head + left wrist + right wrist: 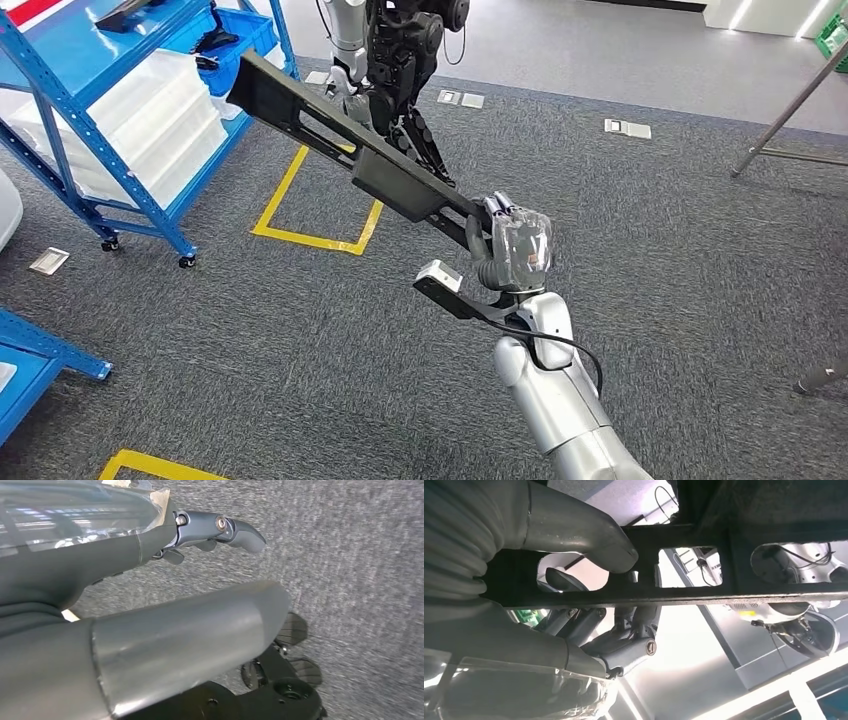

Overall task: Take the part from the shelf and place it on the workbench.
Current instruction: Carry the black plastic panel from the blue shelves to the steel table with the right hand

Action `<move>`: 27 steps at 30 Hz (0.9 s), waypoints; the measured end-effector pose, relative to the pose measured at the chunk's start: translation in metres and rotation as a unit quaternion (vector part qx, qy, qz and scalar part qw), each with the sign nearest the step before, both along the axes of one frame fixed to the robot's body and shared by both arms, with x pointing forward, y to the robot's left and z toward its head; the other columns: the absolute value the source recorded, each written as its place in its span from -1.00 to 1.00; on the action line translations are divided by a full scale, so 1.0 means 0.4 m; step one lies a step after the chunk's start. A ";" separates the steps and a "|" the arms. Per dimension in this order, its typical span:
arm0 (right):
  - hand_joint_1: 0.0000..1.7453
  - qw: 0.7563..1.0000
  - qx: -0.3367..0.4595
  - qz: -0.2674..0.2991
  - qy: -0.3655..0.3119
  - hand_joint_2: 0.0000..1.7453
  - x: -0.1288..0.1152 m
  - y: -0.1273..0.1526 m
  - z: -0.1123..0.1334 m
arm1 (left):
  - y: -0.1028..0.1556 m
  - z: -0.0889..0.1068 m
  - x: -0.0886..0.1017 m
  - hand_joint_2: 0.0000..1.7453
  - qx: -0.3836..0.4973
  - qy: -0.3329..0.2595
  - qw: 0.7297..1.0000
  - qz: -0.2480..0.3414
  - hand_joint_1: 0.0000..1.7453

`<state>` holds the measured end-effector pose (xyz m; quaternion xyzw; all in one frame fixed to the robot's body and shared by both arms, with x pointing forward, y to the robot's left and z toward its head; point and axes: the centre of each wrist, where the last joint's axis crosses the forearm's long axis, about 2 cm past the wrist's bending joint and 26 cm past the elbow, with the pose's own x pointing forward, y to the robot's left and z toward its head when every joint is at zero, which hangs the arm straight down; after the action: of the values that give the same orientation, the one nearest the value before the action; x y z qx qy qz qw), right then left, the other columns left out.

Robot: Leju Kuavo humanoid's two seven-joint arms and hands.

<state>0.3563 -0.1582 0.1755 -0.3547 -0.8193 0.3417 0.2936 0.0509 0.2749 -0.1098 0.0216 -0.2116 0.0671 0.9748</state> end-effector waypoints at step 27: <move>1.00 0.999 0.006 0.025 0.023 1.00 -0.005 0.032 -0.034 | -0.014 -0.004 -0.025 -1.00 -0.016 0.033 0.999 -0.016 -1.00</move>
<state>0.3544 -0.1454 0.1621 -0.3242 -0.8234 0.3516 0.3055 0.0409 0.2691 -0.1113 0.0048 -0.1782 0.0538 0.9825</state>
